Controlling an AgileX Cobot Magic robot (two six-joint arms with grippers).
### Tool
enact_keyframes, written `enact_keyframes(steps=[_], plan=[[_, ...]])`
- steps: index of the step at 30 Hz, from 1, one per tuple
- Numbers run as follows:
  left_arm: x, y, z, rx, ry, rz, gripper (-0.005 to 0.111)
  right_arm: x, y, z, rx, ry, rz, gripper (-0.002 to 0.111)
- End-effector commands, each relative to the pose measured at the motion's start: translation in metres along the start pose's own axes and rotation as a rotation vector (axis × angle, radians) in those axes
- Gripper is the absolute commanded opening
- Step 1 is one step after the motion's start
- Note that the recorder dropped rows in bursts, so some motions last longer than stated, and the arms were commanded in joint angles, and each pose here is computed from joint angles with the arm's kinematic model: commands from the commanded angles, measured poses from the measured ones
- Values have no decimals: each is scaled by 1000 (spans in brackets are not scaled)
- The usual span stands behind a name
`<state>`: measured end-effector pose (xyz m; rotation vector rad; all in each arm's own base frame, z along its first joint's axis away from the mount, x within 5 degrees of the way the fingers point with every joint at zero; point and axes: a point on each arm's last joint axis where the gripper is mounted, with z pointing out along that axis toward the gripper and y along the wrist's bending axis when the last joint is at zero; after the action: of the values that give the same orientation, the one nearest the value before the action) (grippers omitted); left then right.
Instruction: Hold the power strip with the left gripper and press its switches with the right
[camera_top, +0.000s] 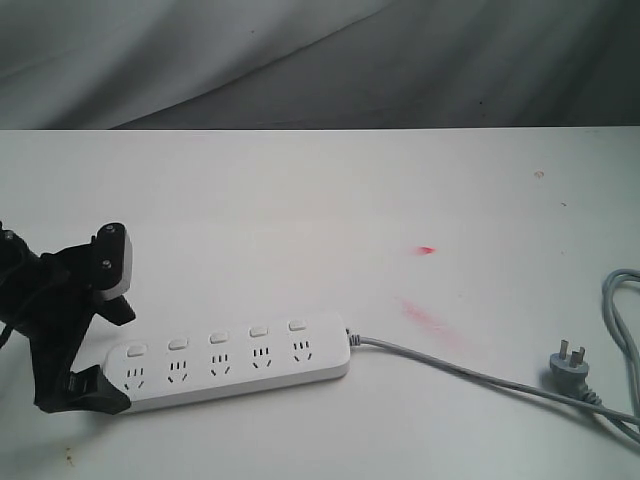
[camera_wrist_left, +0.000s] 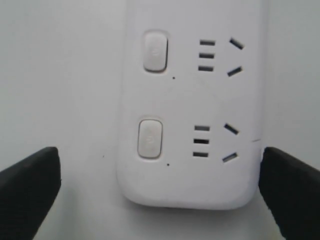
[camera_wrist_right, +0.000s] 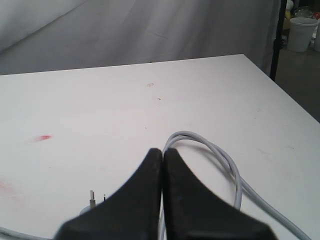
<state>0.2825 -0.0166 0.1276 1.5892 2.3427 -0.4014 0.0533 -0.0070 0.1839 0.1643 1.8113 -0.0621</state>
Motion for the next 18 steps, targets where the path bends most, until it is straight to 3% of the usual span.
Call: enact_keyframes(steps=[1,3,9,11,18], plan=[[-1,1,0,-3,-11,-7,102,0,0,0,-5,-9,4,0],[-1,1,0,-3,-11,-7,92,0,0,0,-5,-9,4,0],[-2,-2,0,33,-17,8,45,0,0,0,-5,-9,4,0],[-2,-4,0,55,-19,28,39,0,0,0,-5,-9,4,0],[-2,-6,-1,70,-19,24,40,0,0,0,-5,-9,4,0]])
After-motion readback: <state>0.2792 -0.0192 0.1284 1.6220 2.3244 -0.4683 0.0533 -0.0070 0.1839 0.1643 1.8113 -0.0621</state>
